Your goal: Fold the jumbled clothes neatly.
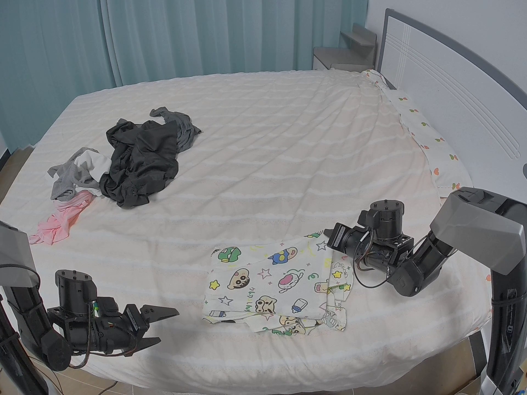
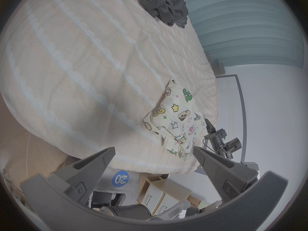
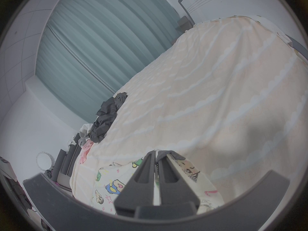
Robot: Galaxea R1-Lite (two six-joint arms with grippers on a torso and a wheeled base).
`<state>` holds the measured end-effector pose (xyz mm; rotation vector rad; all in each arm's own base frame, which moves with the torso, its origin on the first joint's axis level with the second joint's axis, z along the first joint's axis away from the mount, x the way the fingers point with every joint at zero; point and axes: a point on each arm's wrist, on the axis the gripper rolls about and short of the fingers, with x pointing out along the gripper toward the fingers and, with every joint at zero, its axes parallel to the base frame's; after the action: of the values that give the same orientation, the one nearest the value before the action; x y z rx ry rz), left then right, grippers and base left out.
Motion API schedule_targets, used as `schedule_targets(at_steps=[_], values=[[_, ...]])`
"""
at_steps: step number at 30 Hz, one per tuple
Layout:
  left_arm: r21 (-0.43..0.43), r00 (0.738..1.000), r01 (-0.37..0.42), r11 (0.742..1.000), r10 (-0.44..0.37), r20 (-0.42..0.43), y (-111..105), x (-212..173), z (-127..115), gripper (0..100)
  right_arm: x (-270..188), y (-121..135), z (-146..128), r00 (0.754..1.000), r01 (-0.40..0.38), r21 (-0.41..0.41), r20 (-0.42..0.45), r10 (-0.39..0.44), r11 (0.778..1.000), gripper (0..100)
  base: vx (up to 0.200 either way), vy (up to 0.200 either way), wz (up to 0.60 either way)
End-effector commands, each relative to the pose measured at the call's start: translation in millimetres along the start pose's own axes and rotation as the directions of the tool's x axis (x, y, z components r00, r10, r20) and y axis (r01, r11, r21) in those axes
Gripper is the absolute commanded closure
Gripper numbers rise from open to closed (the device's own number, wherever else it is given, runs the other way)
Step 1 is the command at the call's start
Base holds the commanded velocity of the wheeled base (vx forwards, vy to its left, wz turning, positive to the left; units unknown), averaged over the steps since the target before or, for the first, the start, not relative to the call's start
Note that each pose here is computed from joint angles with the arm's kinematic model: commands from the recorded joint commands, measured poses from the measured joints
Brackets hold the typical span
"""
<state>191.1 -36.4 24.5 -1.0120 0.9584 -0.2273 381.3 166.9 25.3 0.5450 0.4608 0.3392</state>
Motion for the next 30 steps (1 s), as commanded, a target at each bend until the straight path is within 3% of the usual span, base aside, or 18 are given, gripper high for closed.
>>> schedule_targets(at_steps=[1, 10, 26, 27, 30], values=[[-0.007, 1.0, -0.01, 1.0, 0.01, -0.006, 2.1, -1.5, -2.4, 0, 0.0, -2.7, 4.1, 1.0, 0.004, 0.003, 0.011, -0.004, 1.0, 100, 0.0, 0.0, 0.0], [-0.007, 1.0, -0.01, 1.0, 0.009, -0.007, 2.1, -1.5, -2.5, 0, 6.5, -8.1, 12.8, 0.999, 0.006, 0.009, 0.034, -0.007, 1.0, 100, 0.0, 0.0, 0.0], [-0.005, 1.0, -0.009, 1.0, 0.009, -0.01, 1.8, -1.2, -2.9, 0, 0.1, -21.4, 10.6, 0.997, 0.068, 0.019, -0.02, -0.068, 0.997, 100, 0.0, 0.0, 0.0], [-0.005, 1.0, -0.012, 1.0, 0.011, -0.012, 2.0, -0.6, -3.4, 0, -4.3, -19.8, 5.4, 0.997, 0.068, 0.017, -0.037, -0.068, 0.998, 0, 0.0, 0.0, 0.0], [-0.005, 1.0, -0.014, 1.0, 0.014, -0.015, 2.2, 0.1, -3.8, 0, -13.6, -12.2, 3.9, 0.997, 0.06, 0.017, -0.044, -0.059, 0.998, 0, 0.0, 0.0, 0.0]])
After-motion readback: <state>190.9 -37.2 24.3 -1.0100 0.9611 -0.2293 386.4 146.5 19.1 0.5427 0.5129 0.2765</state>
